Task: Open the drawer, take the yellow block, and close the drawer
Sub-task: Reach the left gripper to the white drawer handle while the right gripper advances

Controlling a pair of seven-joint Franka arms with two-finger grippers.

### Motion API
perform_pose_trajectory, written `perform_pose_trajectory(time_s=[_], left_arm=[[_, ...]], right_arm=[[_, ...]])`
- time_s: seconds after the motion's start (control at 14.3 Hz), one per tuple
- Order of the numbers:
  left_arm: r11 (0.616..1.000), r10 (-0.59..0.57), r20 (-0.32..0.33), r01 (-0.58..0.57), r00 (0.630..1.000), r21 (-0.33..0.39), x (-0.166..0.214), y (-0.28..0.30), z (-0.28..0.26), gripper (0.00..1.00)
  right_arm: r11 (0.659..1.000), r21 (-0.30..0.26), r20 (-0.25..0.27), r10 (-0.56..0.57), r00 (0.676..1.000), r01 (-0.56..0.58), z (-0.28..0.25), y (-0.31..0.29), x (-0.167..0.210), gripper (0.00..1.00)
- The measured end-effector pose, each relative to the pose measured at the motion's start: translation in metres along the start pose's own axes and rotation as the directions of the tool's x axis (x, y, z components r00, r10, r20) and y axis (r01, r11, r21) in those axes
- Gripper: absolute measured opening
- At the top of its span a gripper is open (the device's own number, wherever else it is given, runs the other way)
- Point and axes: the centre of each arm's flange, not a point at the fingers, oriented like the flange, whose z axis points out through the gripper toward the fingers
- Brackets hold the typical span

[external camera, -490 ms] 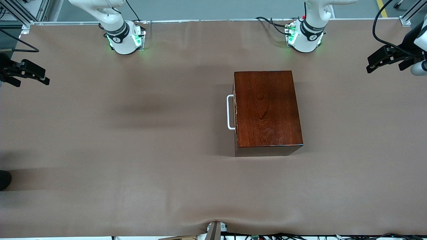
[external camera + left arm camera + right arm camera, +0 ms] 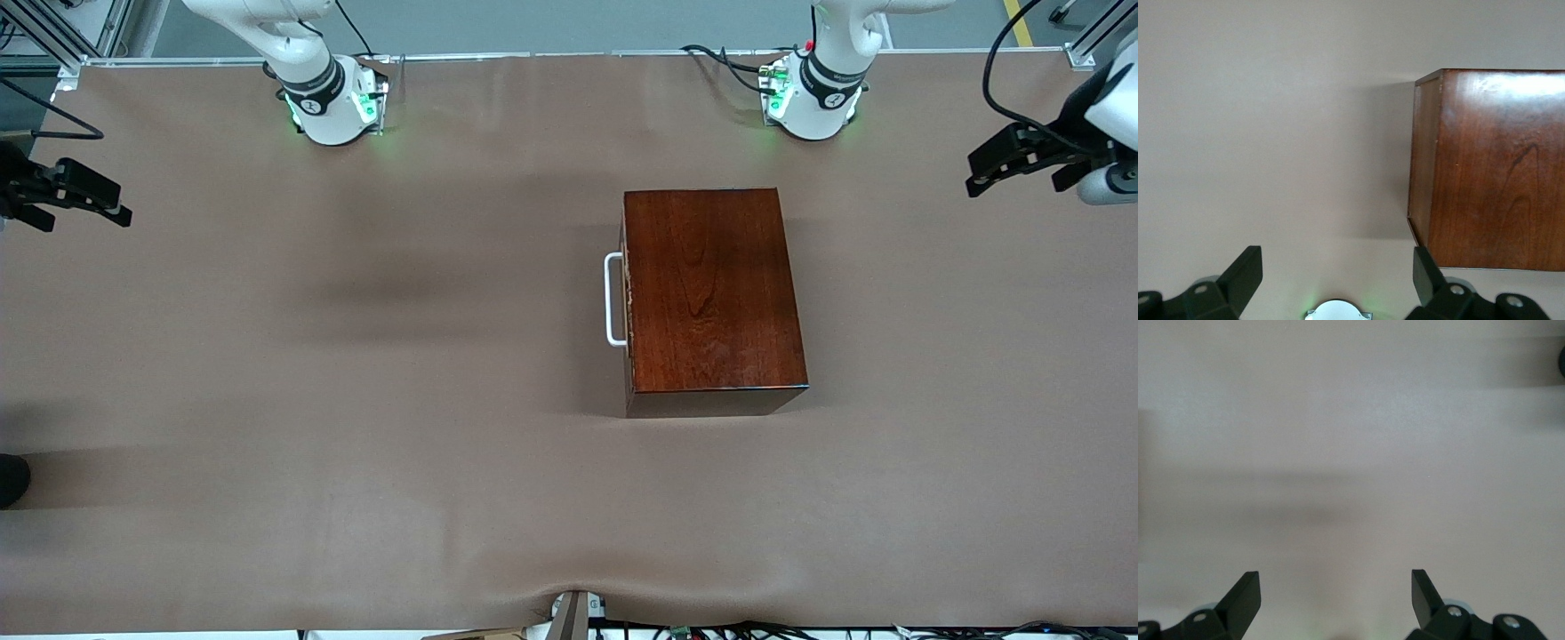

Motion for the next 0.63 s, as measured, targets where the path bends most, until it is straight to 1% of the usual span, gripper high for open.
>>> perform_pose_trajectory(time_s=[0.14, 0.28, 0.42, 0.63], left_arm=[[0.999, 0.043, 0.002, -0.043, 0.999, 0.001, 0.001, 0.023, 0.002, 1.00], [0.995, 0.096, 0.012, -0.096, 0.995, 0.003, 0.003, 0.058, 0.009, 1.00], [0.996, 0.086, 0.022, -0.086, 0.996, 0.000, 0.010, 0.102, 0.020, 1.00], [0.999, 0.046, 0.026, -0.046, 0.999, -0.015, 0.022, 0.185, 0.045, 1.00]], right_arm=[[1.000, 0.000, 0.005, 0.009, 1.000, -0.009, 0.001, 0.000, 0.000, 1.00], [1.000, 0.000, 0.010, 0.026, 1.000, -0.026, 0.002, -0.003, 0.000, 1.00], [1.000, 0.000, 0.014, 0.022, 1.000, -0.022, 0.004, -0.011, 0.001, 1.00], [1.000, -0.001, 0.015, 0.010, 1.000, -0.010, 0.007, -0.026, 0.004, 1.00]])
